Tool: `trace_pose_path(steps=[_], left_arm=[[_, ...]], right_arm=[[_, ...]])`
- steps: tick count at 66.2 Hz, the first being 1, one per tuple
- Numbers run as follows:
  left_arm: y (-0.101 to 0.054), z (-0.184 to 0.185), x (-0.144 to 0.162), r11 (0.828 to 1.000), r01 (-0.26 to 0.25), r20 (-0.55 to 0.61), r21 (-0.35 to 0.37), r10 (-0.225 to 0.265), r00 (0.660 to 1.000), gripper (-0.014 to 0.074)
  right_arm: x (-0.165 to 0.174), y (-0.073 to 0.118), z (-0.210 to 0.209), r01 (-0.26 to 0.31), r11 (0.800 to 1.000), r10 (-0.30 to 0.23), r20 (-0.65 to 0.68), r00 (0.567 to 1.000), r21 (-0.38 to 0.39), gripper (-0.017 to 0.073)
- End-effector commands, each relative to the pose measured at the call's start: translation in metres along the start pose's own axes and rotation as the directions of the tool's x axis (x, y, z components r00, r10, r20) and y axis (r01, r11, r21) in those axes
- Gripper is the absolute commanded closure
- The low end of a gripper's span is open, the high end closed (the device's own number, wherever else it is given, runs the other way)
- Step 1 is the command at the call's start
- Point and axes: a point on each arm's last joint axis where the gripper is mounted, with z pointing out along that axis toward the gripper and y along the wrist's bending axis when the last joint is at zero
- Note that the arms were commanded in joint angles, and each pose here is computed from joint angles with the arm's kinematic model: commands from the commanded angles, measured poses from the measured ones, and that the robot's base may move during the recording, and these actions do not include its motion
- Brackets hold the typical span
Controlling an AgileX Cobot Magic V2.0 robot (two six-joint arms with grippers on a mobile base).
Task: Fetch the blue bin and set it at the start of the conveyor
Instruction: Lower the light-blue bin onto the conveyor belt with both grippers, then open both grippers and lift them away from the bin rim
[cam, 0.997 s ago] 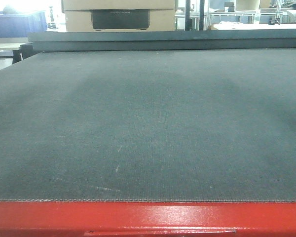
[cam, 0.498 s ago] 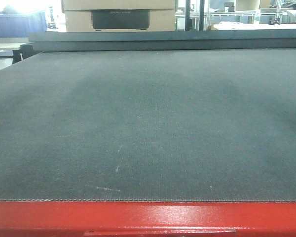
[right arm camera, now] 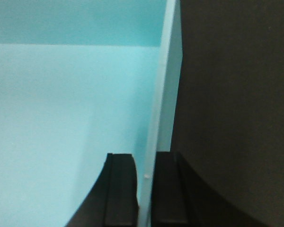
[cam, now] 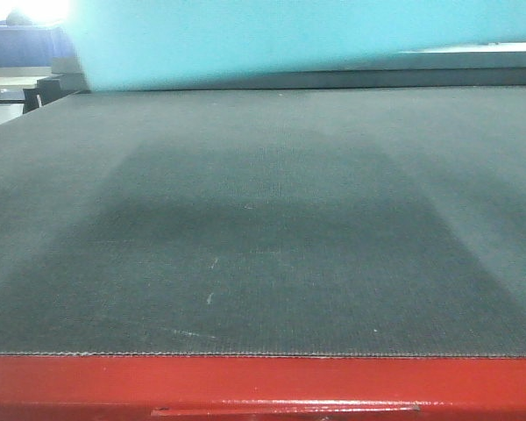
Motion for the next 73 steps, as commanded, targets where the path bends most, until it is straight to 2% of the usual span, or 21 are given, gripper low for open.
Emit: trace_pose_path(steps=[1,14,19,33,37,40,45,52,55,59,66,73], left_arm=[[0.010,0.013,0.010,1.000,-0.007,0.047,-0.007,0.007,0.999,0.0705],[0.028,0.044,0.026,0.999,0.033,0.014,-0.035,-0.033,0.999,0.0705],[0.029,0.052,0.028,0.999,0.033,0.004,-0.037,-0.033,0.999,0.0705],[0.030,0.072,0.035,0.998,0.030,-0.047,-0.047,-0.033,0.998,0.0705],[0.030,0.074,0.037,0.998,0.030,-0.062,-0.051,-0.033,0.997,0.0694],[0.030,0.074,0.038,0.998,0.030,-0.068,-0.053,-0.033,0.997,0.0659],[0.031,0.073,0.038,0.998,0.030,-0.081,-0.057,-0.034,0.996,0.0554],[0.030,0.071,0.036,0.998,0.030,-0.094,-0.062,-0.036,0.995,0.0288],[0.030,0.067,0.033,0.997,0.030,-0.099,-0.064,-0.037,0.994,0.0103],[0.030,0.059,0.030,0.997,0.031,-0.105,-0.068,-0.038,0.994,-0.0038],[0.029,0.035,0.021,0.997,0.020,-0.073,-0.074,-0.026,0.997,0.0051],[0.030,-0.004,0.011,0.997,0.004,0.010,-0.078,-0.004,1.000,0.0125]], right_arm=[[-0.001,0.004,0.017,0.024,0.999,-0.024,-0.018,1.000,-0.023,0.0711],[0.021,-0.006,0.074,0.006,1.000,-0.006,-0.154,0.988,0.001,0.0711],[0.032,-0.012,0.089,-0.007,1.000,0.009,-0.172,0.985,0.013,0.0711],[0.045,-0.017,0.102,-0.012,0.999,0.017,-0.173,0.985,0.032,0.0706],[0.044,-0.018,0.102,-0.008,0.999,0.014,-0.171,0.985,0.035,0.0659],[0.044,-0.018,0.102,-0.008,0.999,0.014,-0.171,0.985,0.035,0.0609],[0.044,-0.018,0.101,-0.006,0.999,0.012,-0.171,0.985,0.036,0.0443],[0.043,-0.017,0.097,-0.004,0.999,0.010,-0.162,0.987,0.035,0.0177],[0.042,-0.015,0.092,-0.002,0.999,0.007,-0.154,0.988,0.032,0.0054],[0.039,-0.015,0.083,0.000,0.999,0.004,-0.131,0.991,0.034,-0.0010],[0.033,-0.015,0.058,-0.001,0.999,0.004,-0.068,0.998,0.037,0.0017],[0.027,-0.019,0.021,-0.011,0.998,0.010,0.019,1.000,0.054,0.0132]])
